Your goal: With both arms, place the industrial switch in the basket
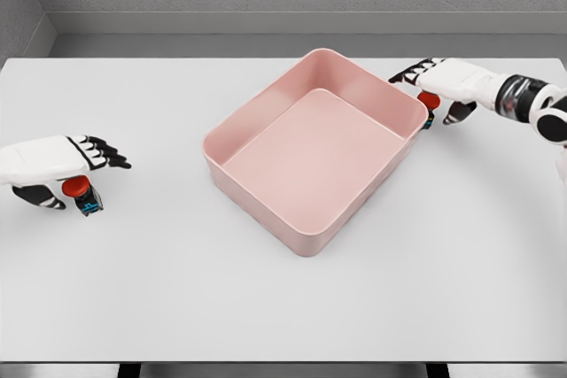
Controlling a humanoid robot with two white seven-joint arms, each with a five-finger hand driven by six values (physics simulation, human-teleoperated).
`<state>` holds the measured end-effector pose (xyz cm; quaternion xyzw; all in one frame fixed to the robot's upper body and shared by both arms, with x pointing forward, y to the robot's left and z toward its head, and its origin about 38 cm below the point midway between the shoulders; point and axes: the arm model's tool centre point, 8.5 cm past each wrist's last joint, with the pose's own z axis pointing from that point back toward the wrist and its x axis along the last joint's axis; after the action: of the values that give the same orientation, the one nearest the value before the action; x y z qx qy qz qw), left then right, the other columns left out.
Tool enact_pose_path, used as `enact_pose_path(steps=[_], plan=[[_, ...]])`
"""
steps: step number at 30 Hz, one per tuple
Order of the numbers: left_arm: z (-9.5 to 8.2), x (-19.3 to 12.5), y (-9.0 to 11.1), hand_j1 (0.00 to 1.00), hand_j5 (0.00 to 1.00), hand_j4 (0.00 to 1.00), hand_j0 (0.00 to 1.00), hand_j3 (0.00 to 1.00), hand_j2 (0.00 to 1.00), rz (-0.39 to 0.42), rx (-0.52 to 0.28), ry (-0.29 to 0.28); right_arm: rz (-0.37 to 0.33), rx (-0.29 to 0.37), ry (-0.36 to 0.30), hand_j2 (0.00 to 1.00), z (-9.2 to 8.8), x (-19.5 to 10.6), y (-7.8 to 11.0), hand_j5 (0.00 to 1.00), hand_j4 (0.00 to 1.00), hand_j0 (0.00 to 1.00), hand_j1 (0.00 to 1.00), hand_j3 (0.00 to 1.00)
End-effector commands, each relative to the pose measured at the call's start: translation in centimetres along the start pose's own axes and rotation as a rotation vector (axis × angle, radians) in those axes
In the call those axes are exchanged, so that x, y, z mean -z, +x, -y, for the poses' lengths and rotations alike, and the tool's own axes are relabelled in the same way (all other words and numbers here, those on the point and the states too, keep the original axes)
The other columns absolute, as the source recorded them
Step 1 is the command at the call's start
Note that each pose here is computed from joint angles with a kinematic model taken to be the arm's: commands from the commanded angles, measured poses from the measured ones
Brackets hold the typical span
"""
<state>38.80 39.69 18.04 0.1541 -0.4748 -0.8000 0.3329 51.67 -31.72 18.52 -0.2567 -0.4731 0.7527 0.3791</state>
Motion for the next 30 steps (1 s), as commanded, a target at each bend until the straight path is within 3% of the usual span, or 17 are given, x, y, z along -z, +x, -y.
enact_pose_path(steps=[1, 23, 30], plan=[[0.0, 0.2, 0.3, 1.0, 1.0, 1.0, 1.0, 1.0, 1.0, 0.011, -0.002, 0.003, -0.003, 0.009, 0.004, 1.0, -0.2, 0.1, -0.1, 1.0, 1.0, 1.0, 1.0, 1.0], [0.5, 0.0, 0.2, 0.96, 0.96, 0.96, 0.96, 0.96, 0.96, 0.005, -0.002, -0.017, -0.006, 0.035, 0.018, 1.0, -1.1, 0.6, -0.1, 1.0, 1.0, 1.0, 1.0, 1.0], [0.5, 0.0, 0.1, 0.71, 0.71, 0.71, 0.71, 0.71, 0.71, 0.003, 0.003, -0.024, -0.016, 0.048, 0.022, 1.0, -1.3, 0.5, -0.6, 1.0, 1.0, 1.0, 1.0, 1.0]])
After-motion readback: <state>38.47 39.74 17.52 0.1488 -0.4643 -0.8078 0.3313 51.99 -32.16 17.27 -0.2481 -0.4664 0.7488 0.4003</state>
